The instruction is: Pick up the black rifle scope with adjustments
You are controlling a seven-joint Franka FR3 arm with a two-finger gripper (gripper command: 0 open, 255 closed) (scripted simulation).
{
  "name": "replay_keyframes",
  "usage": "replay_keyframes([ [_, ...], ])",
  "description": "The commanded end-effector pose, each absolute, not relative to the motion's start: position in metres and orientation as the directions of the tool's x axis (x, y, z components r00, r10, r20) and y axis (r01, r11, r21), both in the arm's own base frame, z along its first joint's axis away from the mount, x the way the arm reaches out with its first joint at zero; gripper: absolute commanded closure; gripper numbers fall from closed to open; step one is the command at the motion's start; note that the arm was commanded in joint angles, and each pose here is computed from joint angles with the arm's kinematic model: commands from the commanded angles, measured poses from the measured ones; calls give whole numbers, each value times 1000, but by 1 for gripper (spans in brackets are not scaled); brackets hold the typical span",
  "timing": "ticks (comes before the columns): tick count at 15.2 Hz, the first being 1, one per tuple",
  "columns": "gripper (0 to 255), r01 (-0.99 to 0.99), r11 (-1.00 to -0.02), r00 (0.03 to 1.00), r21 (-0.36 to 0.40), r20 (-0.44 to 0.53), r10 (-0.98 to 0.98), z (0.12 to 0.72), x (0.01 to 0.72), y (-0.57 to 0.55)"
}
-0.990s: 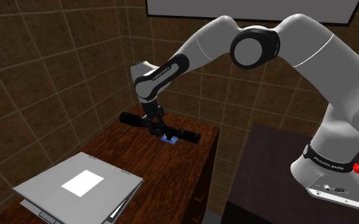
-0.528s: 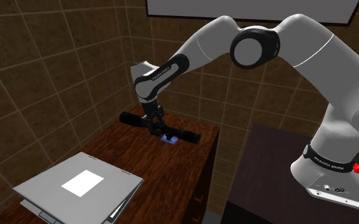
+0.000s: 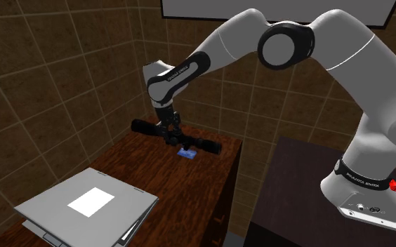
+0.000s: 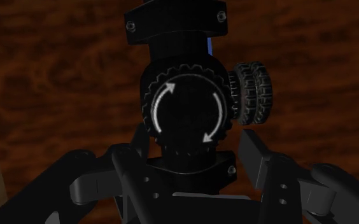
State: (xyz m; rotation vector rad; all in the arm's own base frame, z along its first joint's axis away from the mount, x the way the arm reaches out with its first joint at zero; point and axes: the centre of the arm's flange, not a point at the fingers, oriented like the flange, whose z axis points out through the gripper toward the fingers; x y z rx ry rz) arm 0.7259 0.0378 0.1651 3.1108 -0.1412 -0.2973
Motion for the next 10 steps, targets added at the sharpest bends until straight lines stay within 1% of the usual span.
replay_keyframes([
  [1,255,-89,-996,978,22,-187,-91,177,727,36],
  [8,255,-88,-996,978,22,-187,-91,214,727,36],
  [10,255,-89,-996,978,22,-187,-91,215,727,36],
])
